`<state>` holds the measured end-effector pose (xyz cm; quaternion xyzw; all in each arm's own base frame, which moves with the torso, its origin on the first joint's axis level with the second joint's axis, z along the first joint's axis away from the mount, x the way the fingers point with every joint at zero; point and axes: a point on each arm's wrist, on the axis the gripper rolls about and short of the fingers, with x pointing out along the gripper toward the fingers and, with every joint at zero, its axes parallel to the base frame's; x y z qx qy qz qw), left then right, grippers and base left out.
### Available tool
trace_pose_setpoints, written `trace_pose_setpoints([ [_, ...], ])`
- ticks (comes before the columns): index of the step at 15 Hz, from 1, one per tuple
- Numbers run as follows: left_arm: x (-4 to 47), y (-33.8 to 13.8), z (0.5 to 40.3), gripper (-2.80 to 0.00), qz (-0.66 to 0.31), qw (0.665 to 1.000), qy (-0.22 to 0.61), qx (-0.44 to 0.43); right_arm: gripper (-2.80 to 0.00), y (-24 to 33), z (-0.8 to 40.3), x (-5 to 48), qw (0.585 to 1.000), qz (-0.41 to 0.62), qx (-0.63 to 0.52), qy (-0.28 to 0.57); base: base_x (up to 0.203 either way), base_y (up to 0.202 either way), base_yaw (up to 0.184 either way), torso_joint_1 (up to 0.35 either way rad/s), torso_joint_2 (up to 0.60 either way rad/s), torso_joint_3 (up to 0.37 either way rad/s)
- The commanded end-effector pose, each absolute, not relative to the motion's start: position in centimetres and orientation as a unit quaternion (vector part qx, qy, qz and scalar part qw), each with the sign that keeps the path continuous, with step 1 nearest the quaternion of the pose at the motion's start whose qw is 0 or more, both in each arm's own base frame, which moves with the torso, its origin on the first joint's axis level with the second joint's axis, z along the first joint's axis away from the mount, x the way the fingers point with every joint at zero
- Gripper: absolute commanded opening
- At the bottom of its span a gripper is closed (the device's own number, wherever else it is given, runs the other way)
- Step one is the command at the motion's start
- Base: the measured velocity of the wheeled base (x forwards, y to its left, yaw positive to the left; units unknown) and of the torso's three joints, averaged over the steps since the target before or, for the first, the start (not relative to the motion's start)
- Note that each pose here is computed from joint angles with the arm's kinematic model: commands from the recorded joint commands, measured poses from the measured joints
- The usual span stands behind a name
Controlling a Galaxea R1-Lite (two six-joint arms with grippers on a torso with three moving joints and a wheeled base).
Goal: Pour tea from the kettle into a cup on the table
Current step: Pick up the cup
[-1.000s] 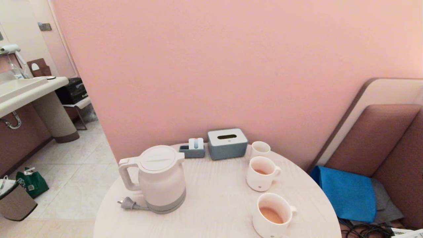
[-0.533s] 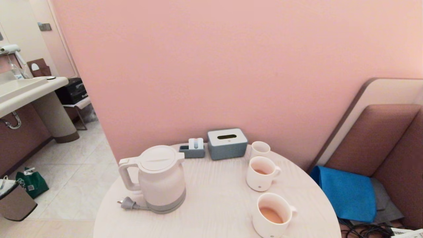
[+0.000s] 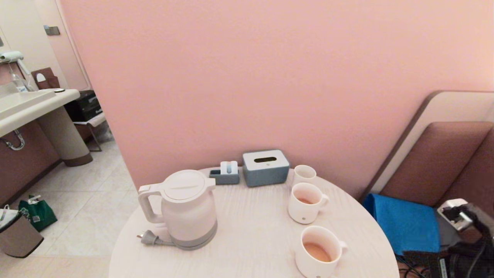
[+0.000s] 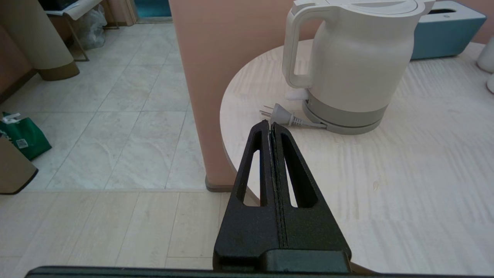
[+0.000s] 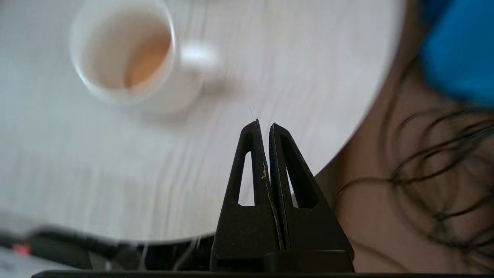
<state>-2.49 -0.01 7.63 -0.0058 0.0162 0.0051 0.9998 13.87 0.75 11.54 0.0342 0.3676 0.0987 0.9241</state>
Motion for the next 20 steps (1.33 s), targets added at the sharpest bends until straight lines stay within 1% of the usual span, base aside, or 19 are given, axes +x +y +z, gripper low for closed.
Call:
trace_pose_setpoints([
  [1,-2.5,0.0,7.6,-2.8,0.005,1.0,0.018,-0.006,-2.8,0.9,8.6,14.8,0.917,0.108,0.036,0.383,0.0,0.0,0.0,0.0,0.0,0.0],
  [3,-2.5,0.0,7.6,-2.8,0.005,1.0,0.017,-0.006,-2.8,1.0,7.4,15.4,0.928,0.114,0.039,0.353,0.0,0.0,0.0,0.0,0.0,0.0],
  [8,-2.5,0.0,7.6,-2.8,0.005,1.0,0.017,-0.006,-2.8,1.2,4.8,18.0,0.933,0.111,0.058,0.338,0.0,0.0,0.0,0.0,0.0,0.0],
  [15,-2.5,0.0,7.6,-2.8,0.005,1.0,0.017,-0.006,-2.8,3.1,2.8,17.7,0.91,0.155,0.041,0.383,0.0,0.0,0.0,0.0,0.0,0.0],
  [20,-2.5,0.0,7.6,-2.8,0.005,1.0,0.017,-0.006,-2.8,3.3,1.9,18.7,0.913,0.156,0.04,0.375,0.0,0.0,0.0,0.0,0.0,0.0],
])
